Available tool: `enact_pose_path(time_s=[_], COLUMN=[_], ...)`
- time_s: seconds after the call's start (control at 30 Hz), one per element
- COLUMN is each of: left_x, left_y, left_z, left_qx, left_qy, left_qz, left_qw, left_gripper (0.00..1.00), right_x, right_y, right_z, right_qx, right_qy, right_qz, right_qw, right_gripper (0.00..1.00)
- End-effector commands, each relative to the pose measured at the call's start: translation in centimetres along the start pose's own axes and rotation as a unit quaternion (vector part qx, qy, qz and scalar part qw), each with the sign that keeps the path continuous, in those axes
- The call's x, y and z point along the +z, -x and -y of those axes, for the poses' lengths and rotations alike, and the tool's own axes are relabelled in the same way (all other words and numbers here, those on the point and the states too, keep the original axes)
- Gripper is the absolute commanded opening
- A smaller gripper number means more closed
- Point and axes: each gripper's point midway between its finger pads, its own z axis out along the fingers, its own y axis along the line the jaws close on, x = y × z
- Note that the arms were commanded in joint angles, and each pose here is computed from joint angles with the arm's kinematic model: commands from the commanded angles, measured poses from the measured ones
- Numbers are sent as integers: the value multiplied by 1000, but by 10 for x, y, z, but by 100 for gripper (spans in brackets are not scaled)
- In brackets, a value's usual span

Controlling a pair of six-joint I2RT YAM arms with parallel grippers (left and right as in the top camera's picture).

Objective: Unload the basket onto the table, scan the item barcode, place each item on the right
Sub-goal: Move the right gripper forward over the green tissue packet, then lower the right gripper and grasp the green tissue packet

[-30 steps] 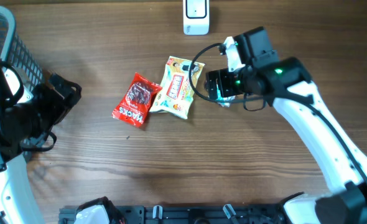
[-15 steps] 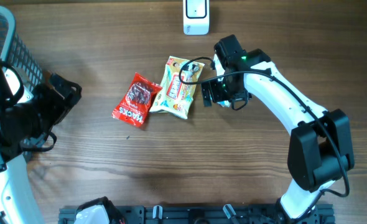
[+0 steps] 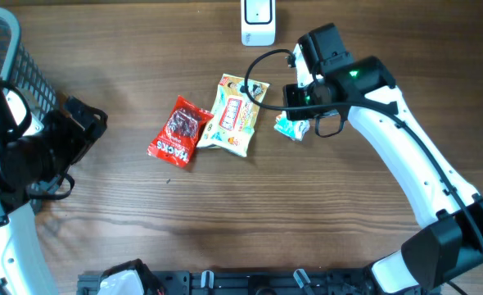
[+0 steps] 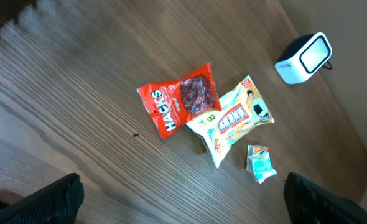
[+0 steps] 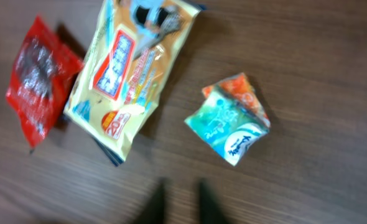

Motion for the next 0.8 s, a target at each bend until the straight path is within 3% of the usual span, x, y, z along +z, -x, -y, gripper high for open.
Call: enact_pose_path(time_s=[0.0,0.17,0.4,0.77], left_x=[-1,-1,-1,-1], left_y=[2,2,2,2], left_z=[-1,-1,-1,-1], left_qx=[6,6,6,6], left_qy=[3,3,3,3], left_qz=[5,5,5,5], left_qw=[1000,1000,1000,1000], left_gripper=[100,100,100,100], right_x=[16,46,97,154], right_y=[-3,-14,-16,-55], right_z=[39,54,38,85], right_qx=[136,169,145,135], right_qy=[-98,-124,-62,-180], right_qz=[21,20,0,-76], right_qw=[986,978,987,971], right_gripper=[4,4,4,4])
